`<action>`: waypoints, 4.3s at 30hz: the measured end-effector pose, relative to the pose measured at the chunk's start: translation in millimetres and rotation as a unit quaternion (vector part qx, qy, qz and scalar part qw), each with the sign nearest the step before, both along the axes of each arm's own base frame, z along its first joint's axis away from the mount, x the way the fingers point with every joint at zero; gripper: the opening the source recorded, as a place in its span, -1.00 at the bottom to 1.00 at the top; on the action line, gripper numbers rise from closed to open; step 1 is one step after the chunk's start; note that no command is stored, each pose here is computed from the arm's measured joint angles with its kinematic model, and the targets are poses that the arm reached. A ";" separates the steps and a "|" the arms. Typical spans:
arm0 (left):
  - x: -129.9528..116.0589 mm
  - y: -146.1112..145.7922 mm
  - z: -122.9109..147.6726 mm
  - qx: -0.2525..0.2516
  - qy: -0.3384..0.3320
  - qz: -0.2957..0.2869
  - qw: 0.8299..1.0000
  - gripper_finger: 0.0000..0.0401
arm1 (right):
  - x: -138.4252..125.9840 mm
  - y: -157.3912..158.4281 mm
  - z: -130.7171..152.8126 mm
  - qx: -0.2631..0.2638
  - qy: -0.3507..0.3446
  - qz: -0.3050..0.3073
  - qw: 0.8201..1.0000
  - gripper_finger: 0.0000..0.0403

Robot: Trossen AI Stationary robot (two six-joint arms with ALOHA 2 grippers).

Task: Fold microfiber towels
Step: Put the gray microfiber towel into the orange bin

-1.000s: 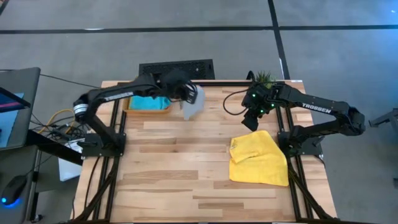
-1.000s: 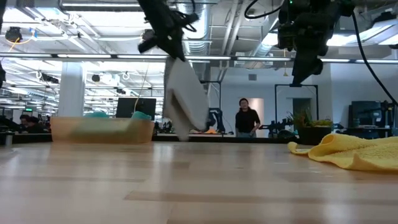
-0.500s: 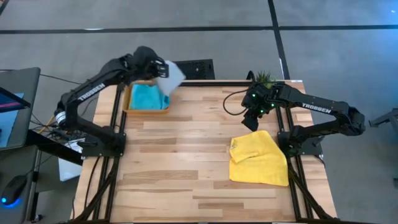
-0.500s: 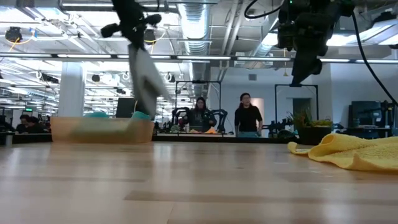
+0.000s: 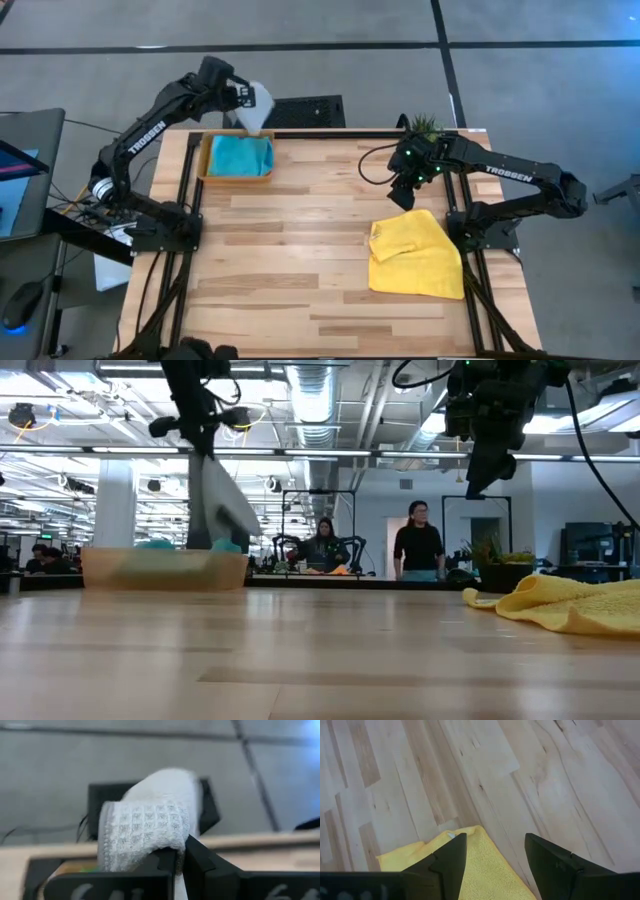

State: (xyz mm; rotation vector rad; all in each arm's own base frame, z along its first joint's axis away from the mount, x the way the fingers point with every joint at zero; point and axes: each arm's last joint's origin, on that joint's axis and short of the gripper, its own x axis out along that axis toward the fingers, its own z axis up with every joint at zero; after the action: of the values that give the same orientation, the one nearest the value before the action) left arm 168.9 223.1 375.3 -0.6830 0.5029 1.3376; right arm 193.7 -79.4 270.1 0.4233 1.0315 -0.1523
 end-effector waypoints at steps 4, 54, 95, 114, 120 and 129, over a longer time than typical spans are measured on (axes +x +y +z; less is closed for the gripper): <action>5.5 -12.4 -19.9 -0.076 0.074 -0.011 0.994 -1.00 | 0.0 0.0 0.0 0.000 0.000 0.000 1.000 0.12; -0.8 -83.7 -58.3 -0.256 0.186 -0.016 0.949 -0.30 | 0.4 -0.2 0.2 0.001 -0.002 -0.004 1.000 0.12; -27.7 -86.0 -177.3 -0.142 0.156 0.098 0.973 -0.30 | 1.2 -0.5 0.7 0.000 -0.007 -0.003 1.000 0.12; -38.1 -68.6 -177.3 -0.155 0.159 0.069 0.973 -0.61 | 1.2 -0.8 0.6 0.001 -0.005 -0.014 1.000 0.12; -35.8 -67.2 -177.8 -0.179 0.129 0.038 0.975 -0.96 | 1.1 -0.8 0.6 0.001 -0.005 -0.014 1.000 0.12; -8.8 -47.2 -163.0 -0.111 -0.080 -0.010 0.991 -0.99 | 1.2 -0.8 0.6 0.001 -0.005 -0.014 1.000 0.12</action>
State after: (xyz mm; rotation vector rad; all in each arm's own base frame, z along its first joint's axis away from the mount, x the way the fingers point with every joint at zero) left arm 160.1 175.9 212.2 -0.9590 0.5325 1.2069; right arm 194.9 -80.2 270.8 0.4389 1.0166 -0.1736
